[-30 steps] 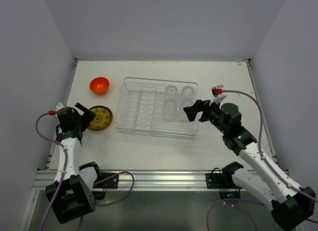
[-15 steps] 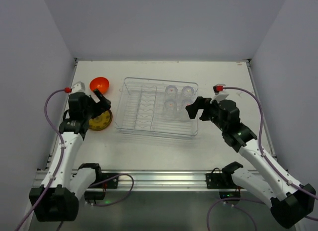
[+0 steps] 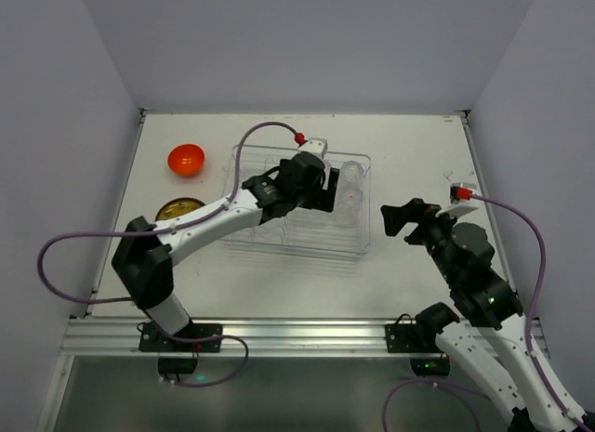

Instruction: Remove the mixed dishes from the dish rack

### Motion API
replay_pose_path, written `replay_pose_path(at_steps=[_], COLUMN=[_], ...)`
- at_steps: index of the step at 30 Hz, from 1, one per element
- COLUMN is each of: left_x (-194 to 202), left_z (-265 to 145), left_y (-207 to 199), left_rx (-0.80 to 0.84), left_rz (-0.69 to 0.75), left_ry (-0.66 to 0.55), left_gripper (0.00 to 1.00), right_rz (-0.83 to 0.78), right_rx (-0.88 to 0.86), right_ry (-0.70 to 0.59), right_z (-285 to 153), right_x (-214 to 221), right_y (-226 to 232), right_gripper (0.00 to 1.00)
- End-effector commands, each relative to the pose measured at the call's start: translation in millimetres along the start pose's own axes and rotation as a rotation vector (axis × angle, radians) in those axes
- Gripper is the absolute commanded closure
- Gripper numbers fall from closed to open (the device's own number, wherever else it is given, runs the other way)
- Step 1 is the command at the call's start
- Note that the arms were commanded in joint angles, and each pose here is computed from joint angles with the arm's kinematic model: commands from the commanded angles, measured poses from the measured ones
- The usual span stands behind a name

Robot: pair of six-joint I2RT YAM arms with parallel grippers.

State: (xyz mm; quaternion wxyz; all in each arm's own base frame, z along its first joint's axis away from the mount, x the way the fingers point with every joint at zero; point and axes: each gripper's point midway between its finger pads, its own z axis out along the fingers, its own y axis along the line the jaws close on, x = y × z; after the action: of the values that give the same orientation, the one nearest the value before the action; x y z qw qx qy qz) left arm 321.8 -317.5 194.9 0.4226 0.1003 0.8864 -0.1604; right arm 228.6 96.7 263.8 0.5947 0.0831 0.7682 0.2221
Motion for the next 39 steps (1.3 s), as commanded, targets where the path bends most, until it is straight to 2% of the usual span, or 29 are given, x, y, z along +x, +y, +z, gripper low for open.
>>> replay_pose_path(at_steps=[1, 5, 18, 26, 30, 31, 32, 33, 39], left_x=[-12, 2, 13, 20, 29, 31, 30, 31, 18], left_z=[17, 45, 86, 97, 103, 103, 103, 101, 81], left_y=[-7, -10, 7, 12, 12, 12, 12, 12, 18], left_rx=[-0.059, -0.084, -0.136, -0.117, -0.106, -0.107, -0.105, -0.104, -0.144], left_rz=[0.042, 0.082, 0.114, 0.145, 0.158, 0.155, 0.138, 0.131, 0.054], left_ry=[-0.013, 0.029, 0.067, 0.066, 0.084, 0.087, 0.081, 0.079, 0.045], left_gripper=[0.00, 0.00, 0.00, 0.09, 0.25, 0.40, 0.48, 0.61, 1.00], right_rz=[0.024, 0.007, -0.011, -0.017, -0.019, -0.021, -0.022, -0.023, -0.031], right_rx=[0.057, 0.037, -0.094, -0.114, -0.127, -0.132, -0.134, -0.135, -0.157], right_ry=[-0.005, 0.069, 0.097, 0.102, 0.102, 0.105, 0.102, 0.100, 0.089], right_z=[-11, -13, -15, -17, -18, -19, -19, -20, -23], right_x=[2, 21, 25, 27, 27, 27, 26, 26, 23], right_y=[-13, -14, 9, 11, 13, 13, 14, 14, 17], right_gripper=[0.01, 0.01, 0.01, 0.01, 0.01, 0.01, 0.01, 0.01, 0.01])
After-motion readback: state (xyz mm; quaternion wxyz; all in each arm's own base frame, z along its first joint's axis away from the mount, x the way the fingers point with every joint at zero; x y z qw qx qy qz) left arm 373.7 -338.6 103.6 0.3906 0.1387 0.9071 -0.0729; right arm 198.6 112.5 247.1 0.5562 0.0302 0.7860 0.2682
